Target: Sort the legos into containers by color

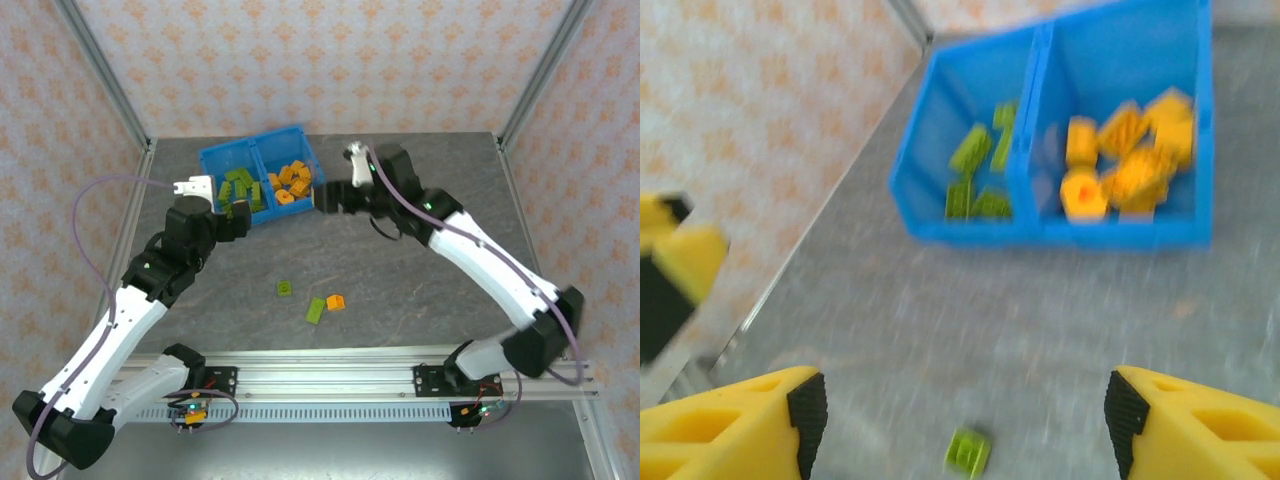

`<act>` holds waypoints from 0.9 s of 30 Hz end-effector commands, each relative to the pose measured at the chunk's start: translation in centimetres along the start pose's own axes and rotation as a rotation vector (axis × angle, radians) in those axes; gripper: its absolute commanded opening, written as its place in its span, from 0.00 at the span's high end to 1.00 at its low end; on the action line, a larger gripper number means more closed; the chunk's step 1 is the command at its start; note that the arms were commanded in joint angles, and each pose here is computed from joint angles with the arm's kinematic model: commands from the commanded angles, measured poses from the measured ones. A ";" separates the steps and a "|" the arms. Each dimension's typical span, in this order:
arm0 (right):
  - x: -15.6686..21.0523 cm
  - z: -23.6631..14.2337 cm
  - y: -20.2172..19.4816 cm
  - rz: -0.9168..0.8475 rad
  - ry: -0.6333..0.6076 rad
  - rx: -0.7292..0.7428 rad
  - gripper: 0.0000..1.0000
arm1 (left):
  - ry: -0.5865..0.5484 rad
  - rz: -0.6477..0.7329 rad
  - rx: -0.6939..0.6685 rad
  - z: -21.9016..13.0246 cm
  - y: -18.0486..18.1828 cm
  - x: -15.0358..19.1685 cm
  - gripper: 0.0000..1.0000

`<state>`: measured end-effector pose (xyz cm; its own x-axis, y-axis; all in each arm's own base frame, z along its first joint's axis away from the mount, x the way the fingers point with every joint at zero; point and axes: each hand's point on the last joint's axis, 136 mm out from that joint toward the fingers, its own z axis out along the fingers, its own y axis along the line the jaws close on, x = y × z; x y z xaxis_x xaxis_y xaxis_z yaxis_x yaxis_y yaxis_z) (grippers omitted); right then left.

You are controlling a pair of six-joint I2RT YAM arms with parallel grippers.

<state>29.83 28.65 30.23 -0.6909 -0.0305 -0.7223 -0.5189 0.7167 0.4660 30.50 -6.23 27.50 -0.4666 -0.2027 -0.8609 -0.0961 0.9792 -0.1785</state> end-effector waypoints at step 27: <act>13.8 0.0 -3.7 0.201 0.286 0.053 0.08 | 0.690 -0.072 -0.169 7.9 -6.6 26.8 0.63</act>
<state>22.34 25.84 18.40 -0.8983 -0.0927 -0.4294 -0.3435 0.7576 0.5550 25.59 -18.89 1.93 -0.9167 -0.2537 -0.3086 -0.2275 0.9665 -0.1186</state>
